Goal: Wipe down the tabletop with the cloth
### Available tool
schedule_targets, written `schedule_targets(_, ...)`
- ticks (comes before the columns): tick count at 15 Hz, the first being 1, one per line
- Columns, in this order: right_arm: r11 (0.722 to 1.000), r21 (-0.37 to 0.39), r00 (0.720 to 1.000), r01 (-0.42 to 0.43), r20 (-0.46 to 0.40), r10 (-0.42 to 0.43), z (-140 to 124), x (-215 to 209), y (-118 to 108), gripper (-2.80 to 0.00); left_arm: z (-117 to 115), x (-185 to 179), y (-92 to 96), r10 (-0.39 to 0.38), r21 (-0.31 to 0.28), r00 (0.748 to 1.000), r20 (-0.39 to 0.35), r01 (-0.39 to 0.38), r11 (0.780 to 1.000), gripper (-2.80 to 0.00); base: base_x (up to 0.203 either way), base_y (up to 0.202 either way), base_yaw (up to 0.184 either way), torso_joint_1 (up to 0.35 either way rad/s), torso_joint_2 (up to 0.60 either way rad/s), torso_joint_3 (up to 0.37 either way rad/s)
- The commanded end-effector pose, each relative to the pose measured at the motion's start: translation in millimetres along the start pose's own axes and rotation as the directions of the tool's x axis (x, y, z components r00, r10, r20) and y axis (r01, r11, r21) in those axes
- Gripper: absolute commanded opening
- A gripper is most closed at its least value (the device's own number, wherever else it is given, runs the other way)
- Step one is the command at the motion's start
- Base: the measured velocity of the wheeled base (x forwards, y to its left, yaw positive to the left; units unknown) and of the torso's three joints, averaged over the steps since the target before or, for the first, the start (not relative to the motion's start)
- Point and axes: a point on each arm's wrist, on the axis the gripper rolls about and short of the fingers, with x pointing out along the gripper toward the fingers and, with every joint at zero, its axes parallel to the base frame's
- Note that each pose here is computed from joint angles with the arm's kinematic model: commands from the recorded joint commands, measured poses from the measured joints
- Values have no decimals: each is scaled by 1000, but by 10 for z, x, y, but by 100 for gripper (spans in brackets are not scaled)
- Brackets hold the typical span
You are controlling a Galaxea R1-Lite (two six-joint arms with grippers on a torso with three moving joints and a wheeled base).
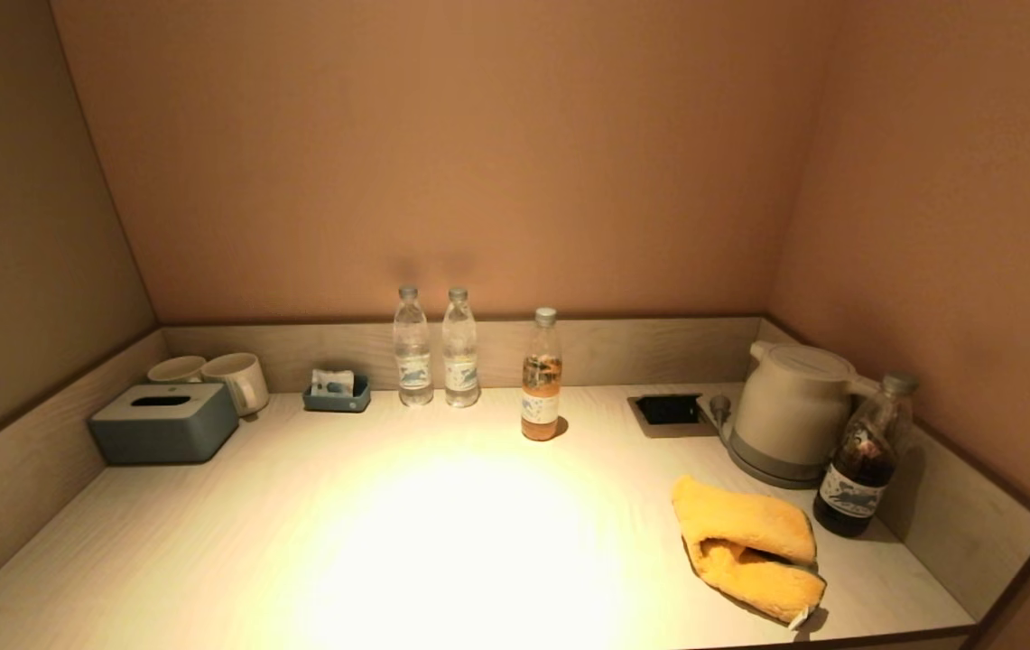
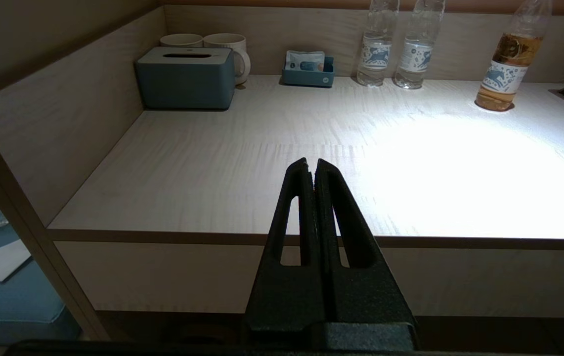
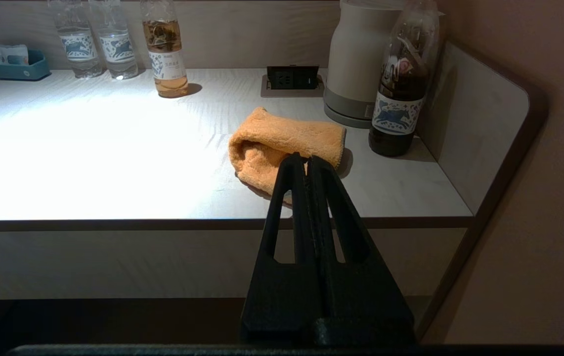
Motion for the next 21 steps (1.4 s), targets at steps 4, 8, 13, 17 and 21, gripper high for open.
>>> schedule_targets(4,1000,1,1000,-1,1,1,0,0,0,-280,0,0,0,0,-1,1000,1,0,1000,-280,0,0,0,0,0,0)
schedule_targets(8,1000,1,1000,-1,0,1,0,0,0,-280,0,0,0,0,-1,1000,1,0,1000,-280,0,0,0,0,0,0)
schedule_targets(13,1000,1,1000,0,1,0,0,0,0,-280,0,0,0,0,-1,1000,1,0,1000,-280,0,0,0,0,0,0)
schedule_targets(17,1000,-1,1000,-1,2,1,2,0,0,-280,0,0,0,0,-1,1000,1,0,1000,-280,0,0,0,0,0,0)
schedule_targets(21,1000,1,1000,-1,1,1,0,0,0,-280,0,0,0,0,-1,1000,1,0,1000,-280,0,0,0,0,0,0)
